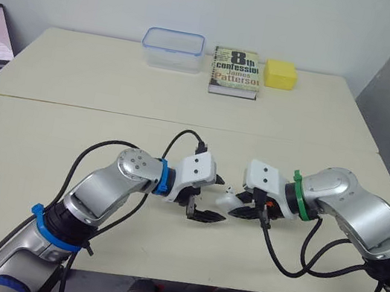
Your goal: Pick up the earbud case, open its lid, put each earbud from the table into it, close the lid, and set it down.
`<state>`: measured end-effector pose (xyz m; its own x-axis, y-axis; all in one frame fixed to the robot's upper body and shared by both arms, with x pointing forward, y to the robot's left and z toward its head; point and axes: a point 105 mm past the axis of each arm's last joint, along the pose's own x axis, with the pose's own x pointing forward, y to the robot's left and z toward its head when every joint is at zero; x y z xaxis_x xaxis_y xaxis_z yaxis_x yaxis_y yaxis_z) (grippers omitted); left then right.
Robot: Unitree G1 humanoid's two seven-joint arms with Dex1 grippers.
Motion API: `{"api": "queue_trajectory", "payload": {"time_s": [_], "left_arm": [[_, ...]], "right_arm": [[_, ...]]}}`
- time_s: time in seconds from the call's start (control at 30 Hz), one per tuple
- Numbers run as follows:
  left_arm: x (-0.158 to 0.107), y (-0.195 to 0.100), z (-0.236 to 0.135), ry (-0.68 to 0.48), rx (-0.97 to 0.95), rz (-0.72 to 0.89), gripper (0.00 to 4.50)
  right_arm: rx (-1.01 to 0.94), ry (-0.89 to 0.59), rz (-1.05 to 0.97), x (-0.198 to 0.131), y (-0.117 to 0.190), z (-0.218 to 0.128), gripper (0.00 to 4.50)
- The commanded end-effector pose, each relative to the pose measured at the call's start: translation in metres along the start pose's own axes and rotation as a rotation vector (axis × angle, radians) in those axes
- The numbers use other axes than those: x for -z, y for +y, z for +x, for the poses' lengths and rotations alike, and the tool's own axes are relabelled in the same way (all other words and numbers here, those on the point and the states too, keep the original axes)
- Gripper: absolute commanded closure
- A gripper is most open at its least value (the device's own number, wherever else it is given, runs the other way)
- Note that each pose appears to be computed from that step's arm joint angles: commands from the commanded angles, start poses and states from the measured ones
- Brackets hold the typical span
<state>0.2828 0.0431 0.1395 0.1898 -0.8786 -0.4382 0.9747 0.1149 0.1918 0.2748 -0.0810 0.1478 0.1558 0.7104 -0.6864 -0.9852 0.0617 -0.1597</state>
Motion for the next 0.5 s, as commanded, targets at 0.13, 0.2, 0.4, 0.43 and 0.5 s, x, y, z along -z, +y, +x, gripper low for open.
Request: {"api": "queue_trajectory", "payload": {"time_s": [0.13,0.2,0.4,0.43,0.5], "left_arm": [[-0.0103,-0.0015,0.0044,-0.024,0.014,0.032,2.26],[-0.0108,-0.0017,0.0057,-0.026,0.015,0.033,2.97],[-0.0078,-0.0072,0.0081,-0.021,0.037,0.029,3.71],[-0.0068,-0.0080,0.0082,-0.018,0.038,0.029,3.71],[-0.0053,-0.0086,0.0081,-0.014,0.040,0.027,3.71]], "right_arm": [[0.019,-0.016,-0.050,-0.0074,-0.0016,-0.0040,3.69],[0.019,-0.016,-0.055,-0.0079,-0.0016,-0.0039,3.69],[0.013,-0.028,-0.058,-0.0115,-0.0011,-0.0039,3.69],[0.011,-0.029,-0.061,-0.0119,-0.0008,-0.0039,3.69],[0.004,-0.028,-0.077,-0.0127,0.0003,-0.0042,3.69]]}}
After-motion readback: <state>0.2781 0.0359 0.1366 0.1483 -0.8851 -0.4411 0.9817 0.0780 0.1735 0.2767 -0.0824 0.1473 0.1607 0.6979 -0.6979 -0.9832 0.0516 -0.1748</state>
